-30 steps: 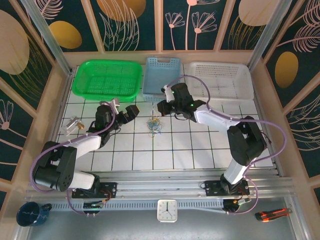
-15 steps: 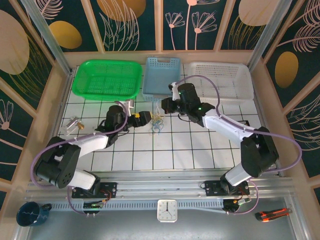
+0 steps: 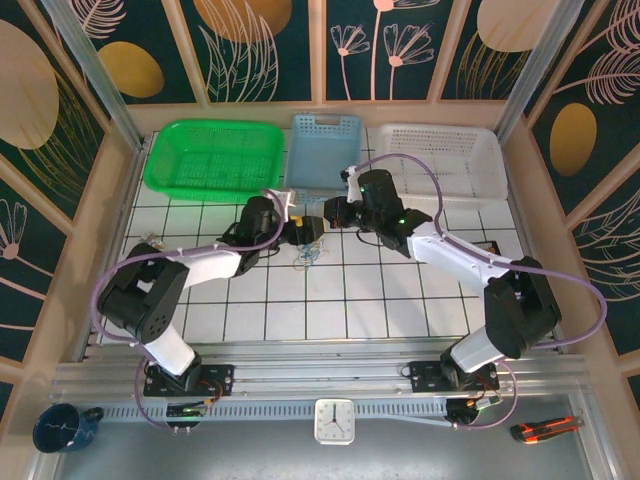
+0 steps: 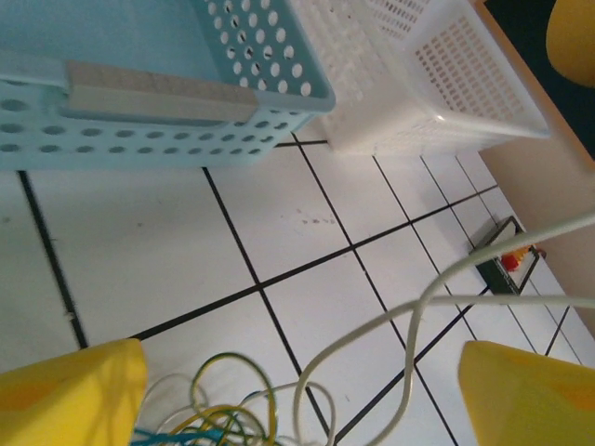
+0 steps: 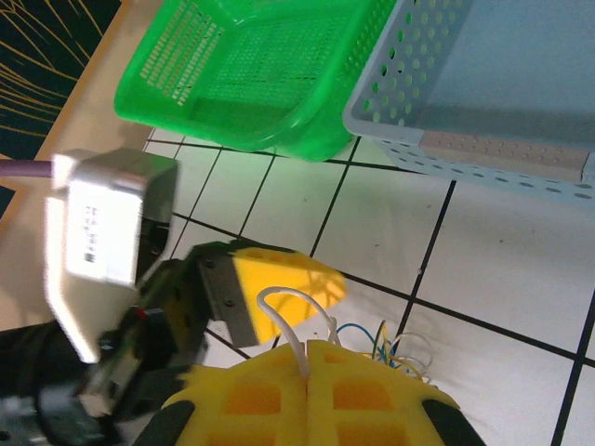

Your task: Untangle the cables

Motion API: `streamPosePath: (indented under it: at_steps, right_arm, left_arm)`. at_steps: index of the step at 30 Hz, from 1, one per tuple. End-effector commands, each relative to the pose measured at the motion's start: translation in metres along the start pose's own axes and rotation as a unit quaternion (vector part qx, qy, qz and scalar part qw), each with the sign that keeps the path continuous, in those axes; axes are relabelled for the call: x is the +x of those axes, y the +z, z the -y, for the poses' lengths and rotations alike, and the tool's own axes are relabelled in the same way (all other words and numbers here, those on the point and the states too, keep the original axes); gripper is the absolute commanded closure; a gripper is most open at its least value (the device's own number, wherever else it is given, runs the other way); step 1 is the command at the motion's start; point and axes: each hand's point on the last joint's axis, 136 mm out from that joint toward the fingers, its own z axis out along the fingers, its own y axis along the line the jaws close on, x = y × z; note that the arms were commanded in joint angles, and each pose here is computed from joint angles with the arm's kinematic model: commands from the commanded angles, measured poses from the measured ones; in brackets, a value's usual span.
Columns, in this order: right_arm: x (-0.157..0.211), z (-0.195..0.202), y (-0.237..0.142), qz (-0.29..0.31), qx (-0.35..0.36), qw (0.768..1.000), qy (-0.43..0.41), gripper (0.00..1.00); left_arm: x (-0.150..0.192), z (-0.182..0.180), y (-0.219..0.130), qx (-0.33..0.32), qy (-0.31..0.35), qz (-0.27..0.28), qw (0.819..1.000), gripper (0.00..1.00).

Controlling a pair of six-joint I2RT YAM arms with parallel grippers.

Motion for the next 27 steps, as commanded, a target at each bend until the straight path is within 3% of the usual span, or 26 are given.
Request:
streamPosePath:
  at_steps: [1, 3, 6, 9, 15, 23, 27]
  right_arm:
    - [-0.029, -0.025, -0.019, 0.042, -0.034, 0.999, -0.006, 1.00]
    - [-0.040, -0.033, -0.028, 0.055, -0.040, 0.998, -0.008, 1.00]
    - [-0.062, -0.042, -0.048, 0.083, -0.038, 0.996, -0.009, 1.00]
    - [-0.087, -0.052, -0.072, 0.116, -0.053, 0.992, -0.009, 1.00]
    - [-0.115, -0.075, -0.112, 0.165, -0.108, 0.980, 0.001, 1.00]
    - [-0.121, -0.064, -0.124, 0.186, -0.113, 0.976, 0.016, 1.00]
    - [-0.141, -0.073, -0.145, 0.213, -0.124, 0.969, 0.007, 1.00]
  left_arm:
    - [0.016, -0.008, 0.017, -0.011, 0.007, -0.024, 1.000, 0.24]
    - [0.025, -0.015, 0.021, -0.017, -0.003, -0.031, 0.999, 0.32]
    - [0.039, -0.023, 0.022, -0.020, -0.015, -0.039, 0.999, 0.56]
    - [0.050, -0.031, 0.018, -0.025, -0.025, -0.040, 0.999, 0.72]
    - [0.065, -0.038, 0.013, -0.032, -0.038, -0.046, 0.998, 0.79]
    - [0.067, -0.038, 0.012, -0.030, -0.042, -0.048, 0.998, 0.77]
    - [0.068, -0.038, 0.011, -0.030, -0.043, -0.047, 0.997, 0.75]
